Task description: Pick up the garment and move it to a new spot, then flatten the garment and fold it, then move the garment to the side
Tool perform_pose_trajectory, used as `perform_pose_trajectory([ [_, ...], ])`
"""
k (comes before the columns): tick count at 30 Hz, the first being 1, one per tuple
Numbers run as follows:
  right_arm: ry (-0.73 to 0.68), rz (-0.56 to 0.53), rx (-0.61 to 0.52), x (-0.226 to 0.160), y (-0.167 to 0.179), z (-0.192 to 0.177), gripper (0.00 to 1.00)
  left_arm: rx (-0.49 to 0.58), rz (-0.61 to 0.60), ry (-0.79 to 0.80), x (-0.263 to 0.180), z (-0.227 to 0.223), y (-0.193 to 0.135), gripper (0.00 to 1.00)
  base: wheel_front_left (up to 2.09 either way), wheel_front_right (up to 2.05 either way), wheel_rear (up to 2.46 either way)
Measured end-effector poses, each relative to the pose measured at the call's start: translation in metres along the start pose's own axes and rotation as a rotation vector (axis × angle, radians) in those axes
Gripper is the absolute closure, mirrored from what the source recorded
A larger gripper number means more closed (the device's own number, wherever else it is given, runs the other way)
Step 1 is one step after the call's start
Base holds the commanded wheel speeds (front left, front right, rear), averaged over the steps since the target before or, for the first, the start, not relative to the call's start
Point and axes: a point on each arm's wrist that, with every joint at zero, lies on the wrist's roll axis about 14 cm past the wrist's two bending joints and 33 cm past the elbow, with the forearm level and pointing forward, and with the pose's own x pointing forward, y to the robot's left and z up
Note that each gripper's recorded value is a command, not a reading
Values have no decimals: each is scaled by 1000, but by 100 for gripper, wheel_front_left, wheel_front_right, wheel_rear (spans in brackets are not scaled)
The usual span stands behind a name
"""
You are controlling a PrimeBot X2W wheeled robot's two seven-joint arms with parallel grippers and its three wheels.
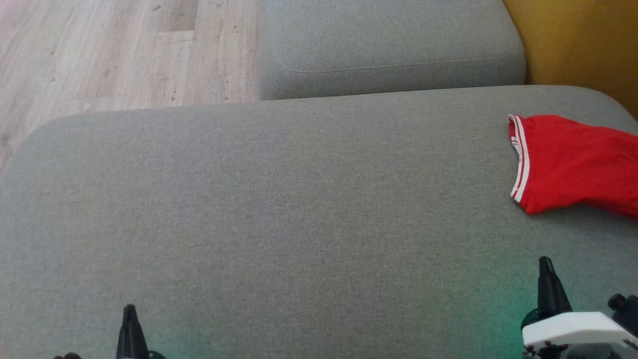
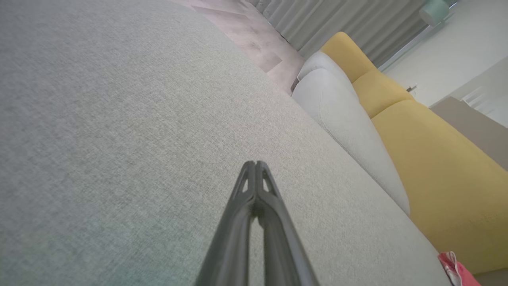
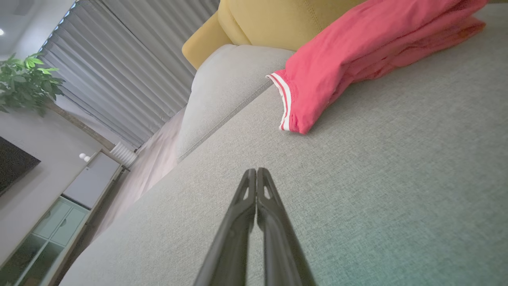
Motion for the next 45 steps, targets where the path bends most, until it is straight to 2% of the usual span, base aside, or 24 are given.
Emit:
perform_pose_trajectory([
  [45, -23, 36, 578, 21, 12, 23, 100, -495, -98, 5, 30, 24, -31, 100, 0, 0, 0],
])
